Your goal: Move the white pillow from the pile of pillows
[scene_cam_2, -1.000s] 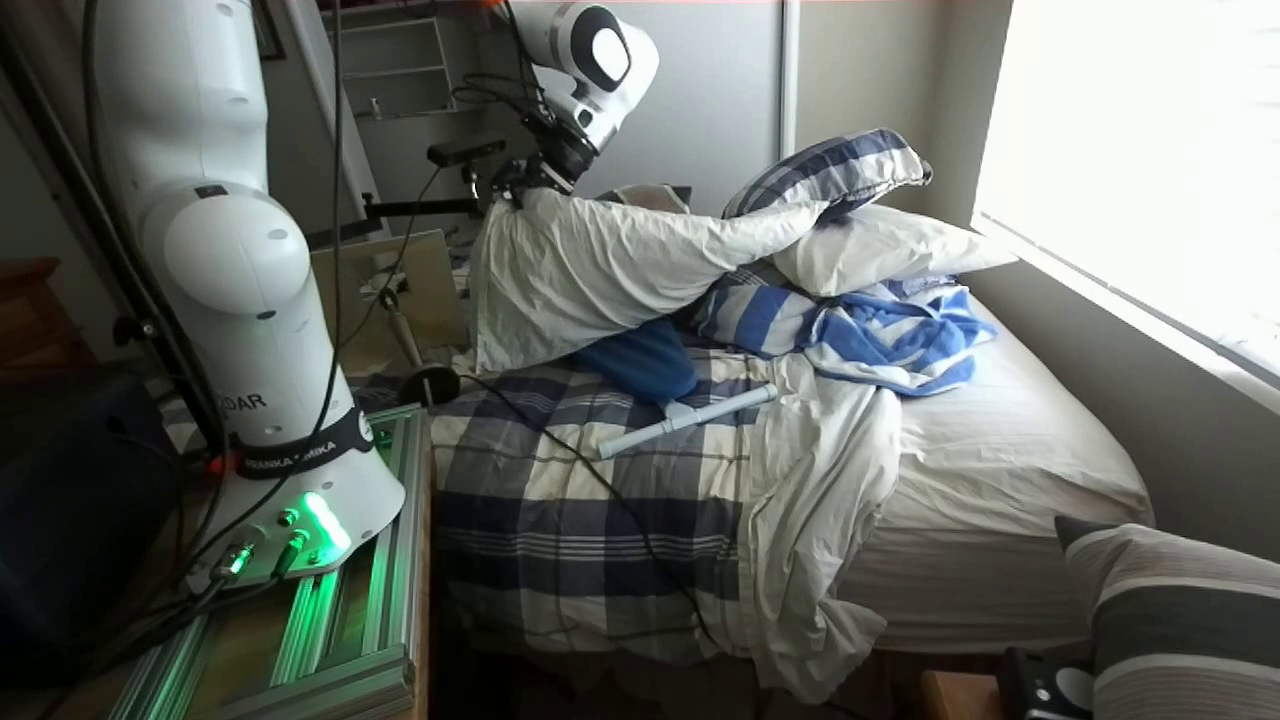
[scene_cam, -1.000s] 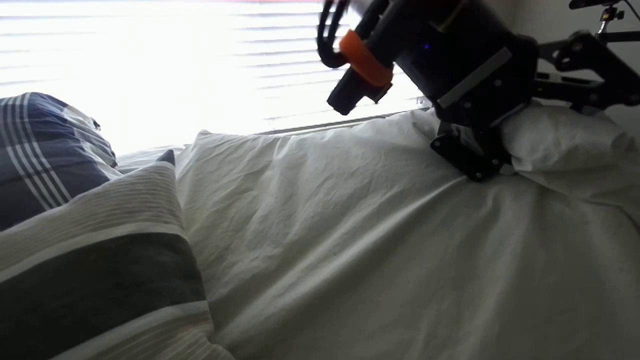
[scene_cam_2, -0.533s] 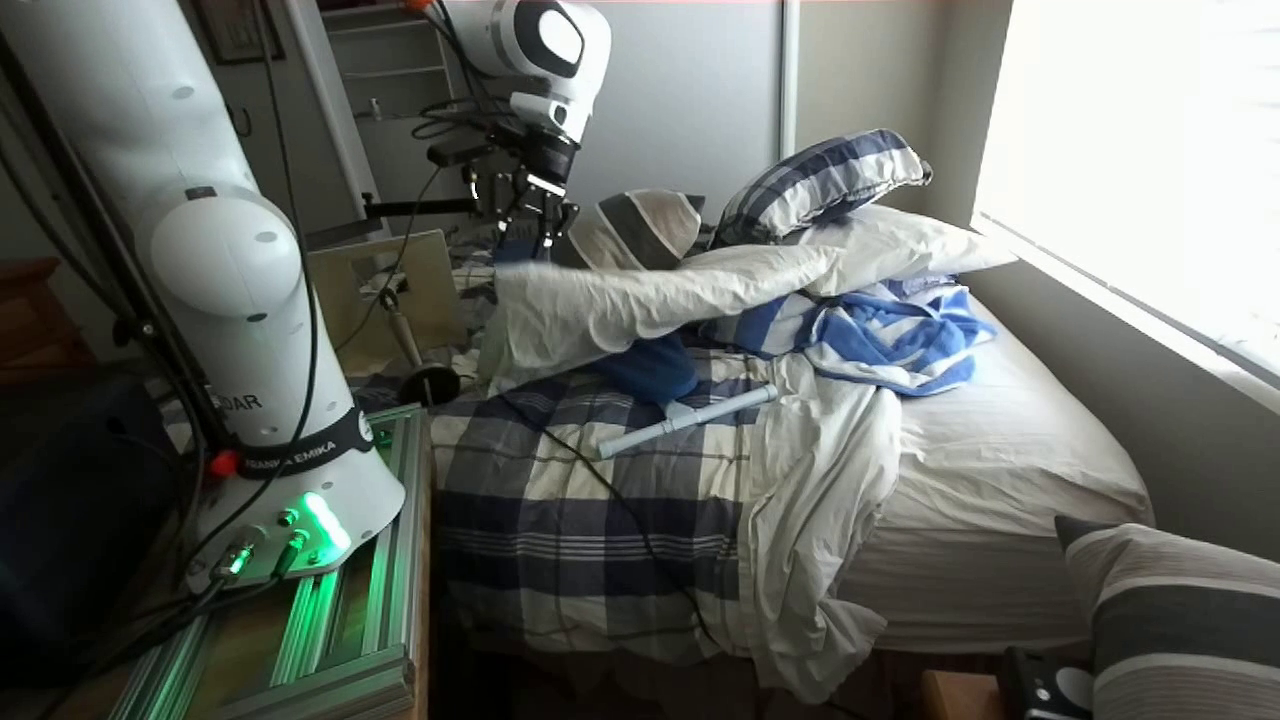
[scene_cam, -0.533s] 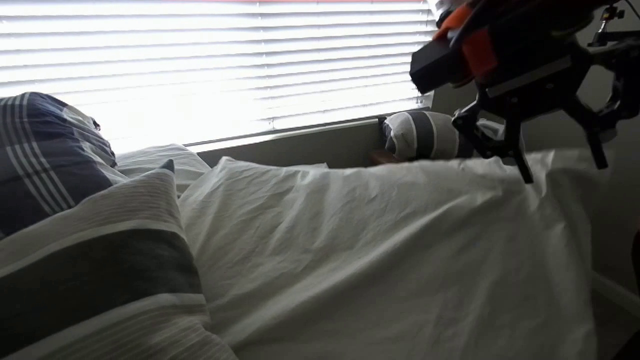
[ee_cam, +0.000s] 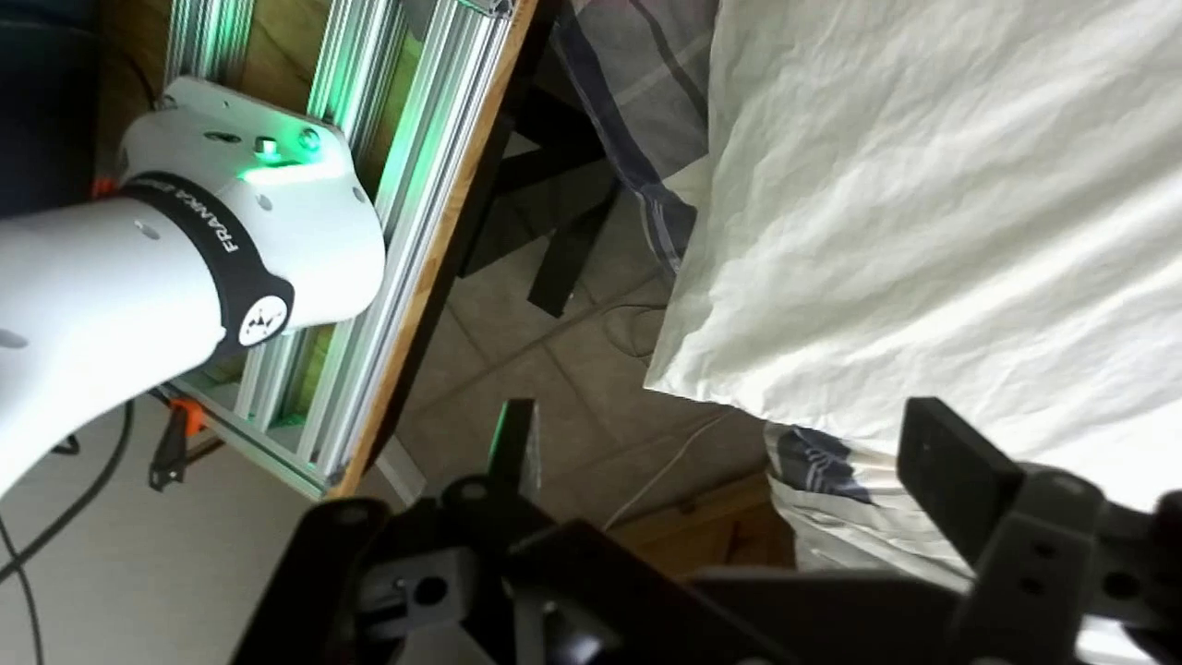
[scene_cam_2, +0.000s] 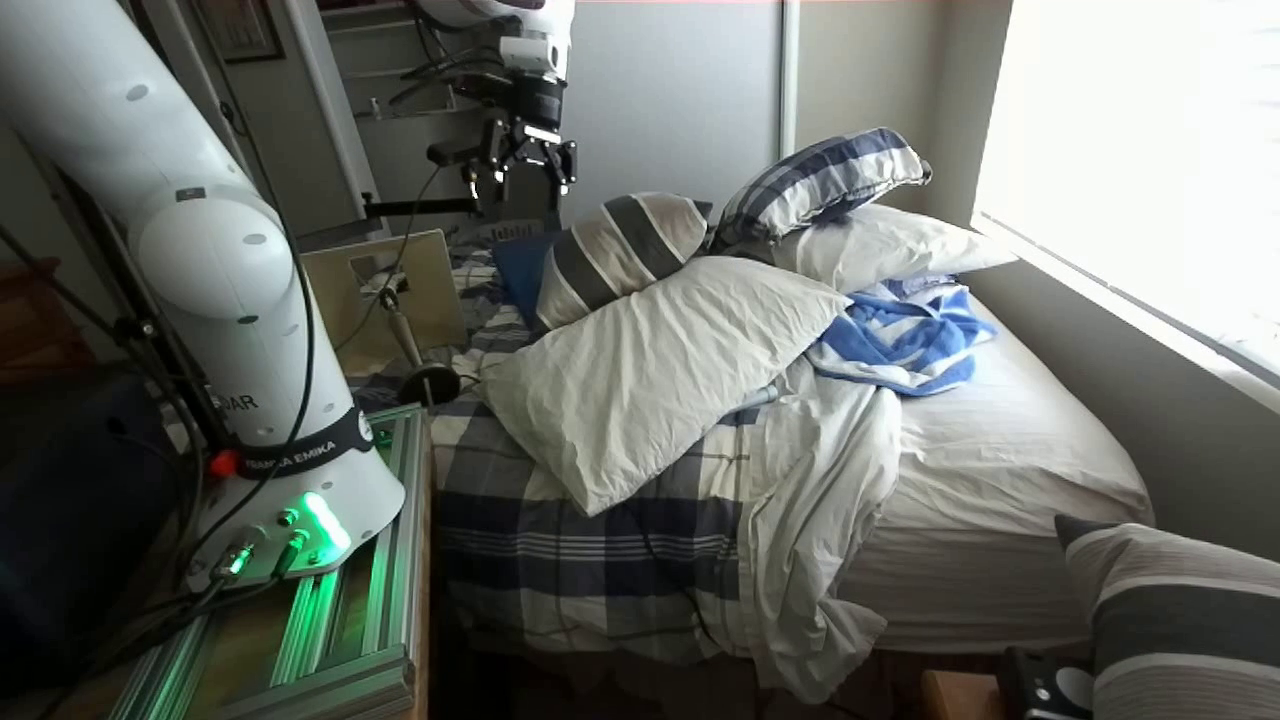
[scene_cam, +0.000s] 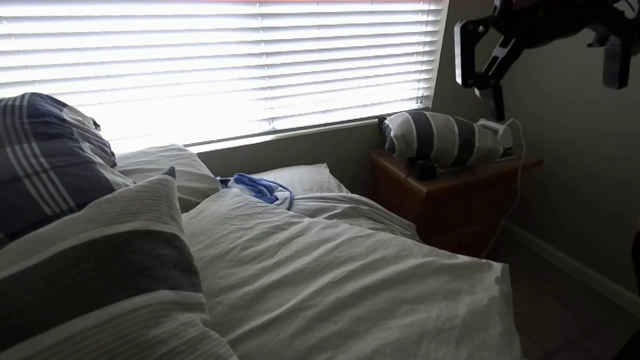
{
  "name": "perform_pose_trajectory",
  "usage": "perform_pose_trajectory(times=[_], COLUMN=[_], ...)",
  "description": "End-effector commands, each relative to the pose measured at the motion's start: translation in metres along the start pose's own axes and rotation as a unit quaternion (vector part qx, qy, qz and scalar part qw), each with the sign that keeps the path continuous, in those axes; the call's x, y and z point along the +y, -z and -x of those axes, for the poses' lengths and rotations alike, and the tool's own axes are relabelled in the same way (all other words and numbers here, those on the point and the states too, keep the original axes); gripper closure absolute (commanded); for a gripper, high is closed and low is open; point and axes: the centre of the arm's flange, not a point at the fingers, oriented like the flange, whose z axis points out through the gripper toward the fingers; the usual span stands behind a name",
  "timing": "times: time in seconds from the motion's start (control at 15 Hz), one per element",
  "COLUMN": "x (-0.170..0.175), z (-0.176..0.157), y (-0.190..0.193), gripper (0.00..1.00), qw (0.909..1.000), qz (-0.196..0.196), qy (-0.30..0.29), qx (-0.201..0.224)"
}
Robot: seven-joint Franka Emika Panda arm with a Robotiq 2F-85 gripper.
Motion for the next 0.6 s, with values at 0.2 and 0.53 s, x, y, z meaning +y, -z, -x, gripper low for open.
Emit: perform_pose_trajectory(times=[0.2, 0.53], x=[-0.001, 0.000], z=[0.005, 0.004], y=[0.036, 0.049], gripper=[0.00, 0.00], qw=[0.9937, 0.9887], qz=[-0.027, -0.035], qy=[0.109, 0.146], qx=[0.003, 0.004])
